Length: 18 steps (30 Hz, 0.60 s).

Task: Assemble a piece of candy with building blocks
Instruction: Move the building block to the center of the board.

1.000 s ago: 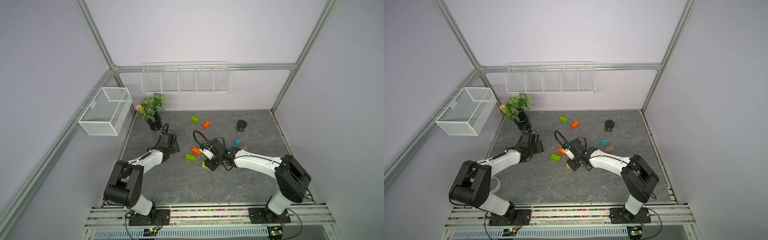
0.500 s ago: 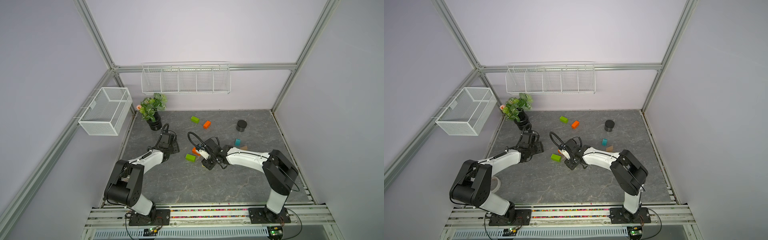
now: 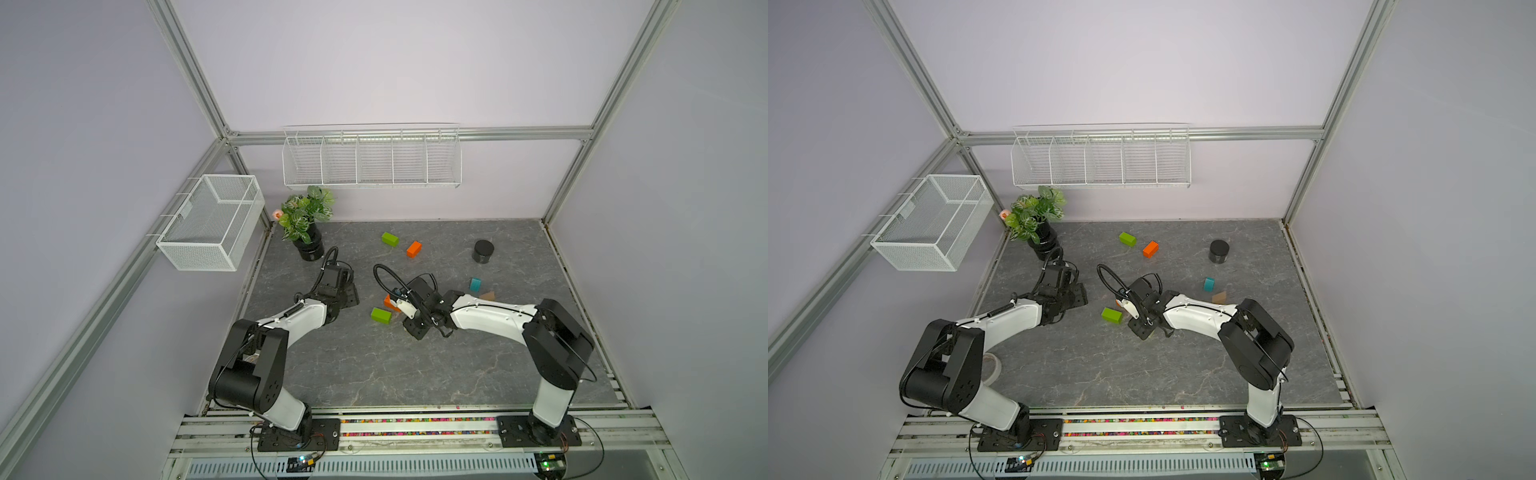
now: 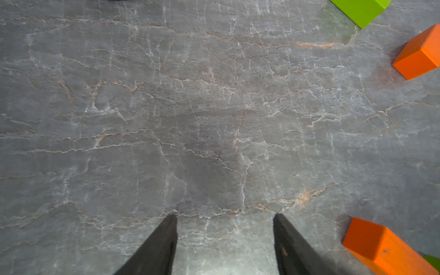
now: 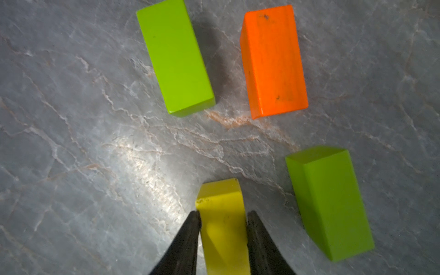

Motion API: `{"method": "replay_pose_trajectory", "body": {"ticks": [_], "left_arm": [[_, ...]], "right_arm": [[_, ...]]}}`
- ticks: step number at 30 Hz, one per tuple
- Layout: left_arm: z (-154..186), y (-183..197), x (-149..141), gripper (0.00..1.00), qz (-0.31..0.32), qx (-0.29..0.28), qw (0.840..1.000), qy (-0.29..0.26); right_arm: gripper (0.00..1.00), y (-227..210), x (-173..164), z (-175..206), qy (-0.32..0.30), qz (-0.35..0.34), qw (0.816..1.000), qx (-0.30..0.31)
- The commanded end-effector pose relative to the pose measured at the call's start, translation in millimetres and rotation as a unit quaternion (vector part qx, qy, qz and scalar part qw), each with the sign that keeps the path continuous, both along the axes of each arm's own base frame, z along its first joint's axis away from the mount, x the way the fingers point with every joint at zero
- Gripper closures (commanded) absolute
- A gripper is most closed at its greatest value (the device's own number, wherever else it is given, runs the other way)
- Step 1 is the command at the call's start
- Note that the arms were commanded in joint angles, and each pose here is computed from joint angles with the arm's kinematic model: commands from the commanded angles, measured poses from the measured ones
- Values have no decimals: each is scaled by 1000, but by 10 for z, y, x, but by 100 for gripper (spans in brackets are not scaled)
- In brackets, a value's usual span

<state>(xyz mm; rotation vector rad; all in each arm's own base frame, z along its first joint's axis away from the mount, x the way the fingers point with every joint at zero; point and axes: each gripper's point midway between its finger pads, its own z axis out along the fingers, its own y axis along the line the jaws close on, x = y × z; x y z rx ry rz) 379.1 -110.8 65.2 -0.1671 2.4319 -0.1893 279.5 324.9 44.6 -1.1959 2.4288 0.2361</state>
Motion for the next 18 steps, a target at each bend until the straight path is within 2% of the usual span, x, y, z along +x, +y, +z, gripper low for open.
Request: {"method": "replay_pose_trajectory", "body": {"ticks": [1,9,18], "left_arm": [[-4,-31,28,34,3,-6,1000,2],[0,-41,24,34,1,-8,1000,3],[7,-80,63,34,-3,-15,1000,5]], "right_arm": [[64,-267,43,-279,8,-8,998,-62],[64,-372,263,-279,-12,-20,996,-81],[54,-359,321,111,-53,-49,997,-18]]}}
